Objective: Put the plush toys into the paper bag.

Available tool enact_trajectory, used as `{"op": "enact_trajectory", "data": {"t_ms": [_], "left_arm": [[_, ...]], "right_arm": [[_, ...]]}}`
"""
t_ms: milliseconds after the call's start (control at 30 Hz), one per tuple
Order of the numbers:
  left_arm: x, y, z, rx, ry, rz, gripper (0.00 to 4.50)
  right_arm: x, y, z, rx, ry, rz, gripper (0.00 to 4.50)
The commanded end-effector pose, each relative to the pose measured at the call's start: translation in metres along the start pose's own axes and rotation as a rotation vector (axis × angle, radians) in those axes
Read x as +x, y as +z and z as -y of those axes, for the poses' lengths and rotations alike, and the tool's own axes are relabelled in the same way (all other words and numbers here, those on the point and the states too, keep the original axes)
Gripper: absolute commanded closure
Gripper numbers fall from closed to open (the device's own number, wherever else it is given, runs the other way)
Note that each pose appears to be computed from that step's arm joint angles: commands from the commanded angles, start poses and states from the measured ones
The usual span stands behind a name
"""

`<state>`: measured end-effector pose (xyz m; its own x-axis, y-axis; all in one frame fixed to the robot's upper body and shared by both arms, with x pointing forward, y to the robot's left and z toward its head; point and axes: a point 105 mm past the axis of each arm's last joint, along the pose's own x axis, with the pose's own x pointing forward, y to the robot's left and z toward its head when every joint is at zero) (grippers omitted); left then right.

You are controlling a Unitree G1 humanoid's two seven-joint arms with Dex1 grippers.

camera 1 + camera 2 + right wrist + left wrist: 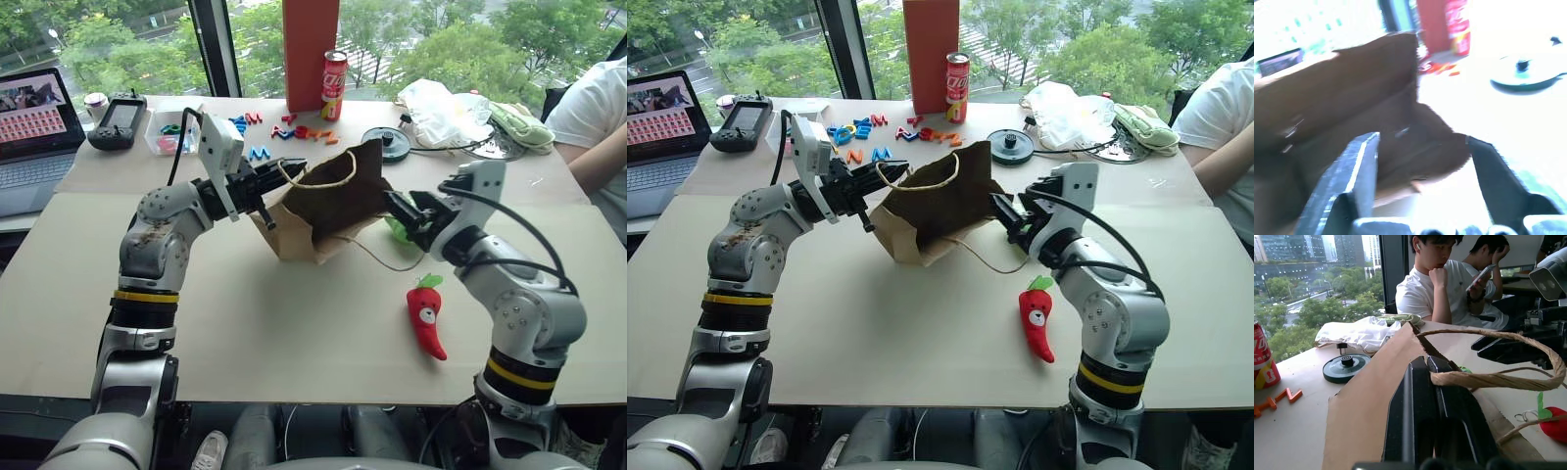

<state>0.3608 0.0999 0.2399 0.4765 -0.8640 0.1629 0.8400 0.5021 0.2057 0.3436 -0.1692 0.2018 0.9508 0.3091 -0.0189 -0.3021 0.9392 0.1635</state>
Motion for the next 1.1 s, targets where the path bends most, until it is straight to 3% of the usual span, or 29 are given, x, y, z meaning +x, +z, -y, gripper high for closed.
{"op": "enact_trajectory", "data": {"t_ms": [33, 167, 300, 467, 600, 733, 1067, 1100], "left_arm": [[0.001, 0.012, 0.002, 0.048, -0.010, 0.032, 4.50], [0.000, 0.011, 0.001, 0.054, -0.011, 0.029, 4.50], [-0.001, 0.011, 0.001, 0.057, -0.011, 0.029, 4.50], [-0.001, 0.010, 0.000, 0.059, -0.013, 0.024, 4.50], [-0.001, 0.009, 0.000, 0.063, -0.016, 0.018, 4.50], [-0.002, 0.006, 0.001, 0.064, -0.020, 0.010, 4.50], [-0.009, -0.011, 0.009, 0.101, -0.061, -0.050, 4.50], [-0.009, -0.012, 0.010, 0.093, -0.064, -0.052, 4.50]], "right_arm": [[0.002, 0.003, 0.021, -0.030, -0.103, 0.007, 0.06], [0.011, -0.031, 0.050, -0.162, -0.258, -0.155, 0.06], [0.024, -0.061, 0.062, -0.134, -0.320, -0.246, 0.06], [0.037, -0.080, 0.061, -0.059, -0.324, -0.284, 0.06], [0.040, -0.078, 0.061, -0.026, -0.324, -0.247, 0.06], [0.042, -0.073, 0.053, -0.018, -0.280, -0.212, 0.97], [0.045, -0.070, 0.041, -0.009, -0.237, -0.187, 4.45], [0.045, -0.068, 0.041, -0.004, -0.237, -0.179, 4.45]]}}
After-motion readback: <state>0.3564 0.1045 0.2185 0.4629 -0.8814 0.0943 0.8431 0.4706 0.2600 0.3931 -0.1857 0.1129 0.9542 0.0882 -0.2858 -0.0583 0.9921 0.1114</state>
